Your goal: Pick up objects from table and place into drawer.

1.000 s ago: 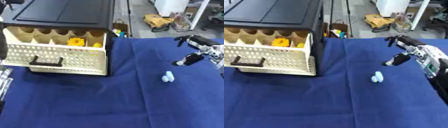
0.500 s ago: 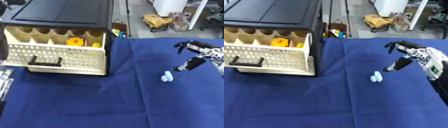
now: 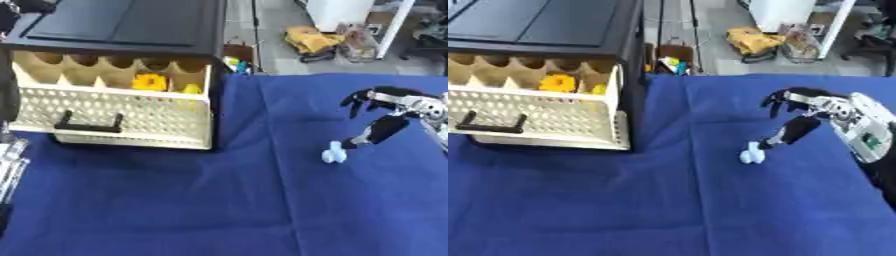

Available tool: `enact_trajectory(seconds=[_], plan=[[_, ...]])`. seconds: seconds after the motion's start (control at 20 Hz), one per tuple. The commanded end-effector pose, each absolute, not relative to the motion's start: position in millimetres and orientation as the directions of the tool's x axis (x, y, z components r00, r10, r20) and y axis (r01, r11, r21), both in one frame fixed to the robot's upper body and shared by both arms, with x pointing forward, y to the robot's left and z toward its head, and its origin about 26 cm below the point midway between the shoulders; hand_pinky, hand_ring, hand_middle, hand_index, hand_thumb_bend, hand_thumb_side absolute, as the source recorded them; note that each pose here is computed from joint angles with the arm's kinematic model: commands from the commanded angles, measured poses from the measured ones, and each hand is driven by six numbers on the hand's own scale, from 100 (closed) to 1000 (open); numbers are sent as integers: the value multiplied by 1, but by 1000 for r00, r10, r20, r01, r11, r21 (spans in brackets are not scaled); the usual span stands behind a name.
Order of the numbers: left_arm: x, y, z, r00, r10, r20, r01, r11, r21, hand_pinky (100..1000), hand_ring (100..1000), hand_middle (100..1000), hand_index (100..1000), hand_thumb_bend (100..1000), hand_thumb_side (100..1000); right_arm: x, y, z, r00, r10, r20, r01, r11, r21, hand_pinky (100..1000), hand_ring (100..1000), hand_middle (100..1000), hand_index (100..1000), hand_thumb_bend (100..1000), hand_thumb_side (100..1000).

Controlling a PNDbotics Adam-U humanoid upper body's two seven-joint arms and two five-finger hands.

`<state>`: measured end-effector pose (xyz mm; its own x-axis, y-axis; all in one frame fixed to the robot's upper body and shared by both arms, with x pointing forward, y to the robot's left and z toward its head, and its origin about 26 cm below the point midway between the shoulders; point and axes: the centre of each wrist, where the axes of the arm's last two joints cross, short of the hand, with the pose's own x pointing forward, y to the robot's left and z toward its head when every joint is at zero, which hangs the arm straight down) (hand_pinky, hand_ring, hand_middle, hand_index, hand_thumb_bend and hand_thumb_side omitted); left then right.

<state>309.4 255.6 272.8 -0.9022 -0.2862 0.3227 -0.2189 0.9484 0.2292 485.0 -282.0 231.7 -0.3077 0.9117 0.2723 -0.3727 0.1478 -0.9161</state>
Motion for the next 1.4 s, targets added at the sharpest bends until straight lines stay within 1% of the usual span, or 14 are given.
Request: enact_trajectory(seconds=[0.05,0.2,0.35,0.4,0.75,0.95,1.4], plan=[[308,256,279,-909,-287,302,-221,946,236,638,757,759,917,291,1000,480,-287,254,-300,917,262,-374,140,-917,885,986,647,877,678,256],[308,256,278,-907,-287,307,-219,947,237,636,757,759,916,282,1000,474,-287,280,-293,918,268,-515,85,-853,882,981,646,863,668,250],[308,255,277,-907,-285,310,-217,947,236,636,758,759,916,275,1000,471,-287,282,-276,922,271,-558,76,-826,880,979,646,855,649,245],[308,255,277,-907,-284,311,-215,948,236,636,759,760,915,272,1000,471,-287,280,-270,923,273,-566,77,-821,880,978,643,853,645,257],[308,255,276,-906,-281,316,-209,948,242,636,759,760,914,264,1000,470,-293,275,-255,924,287,-579,92,-810,878,976,628,843,630,269],[308,254,276,-907,-278,315,-205,948,245,636,759,760,914,262,1000,467,-295,273,-257,919,298,-583,98,-807,877,974,615,834,644,265],[308,251,276,-909,-264,323,-189,951,244,636,759,767,913,252,1000,461,-285,278,-285,911,298,-562,94,-822,869,967,592,833,671,278]])
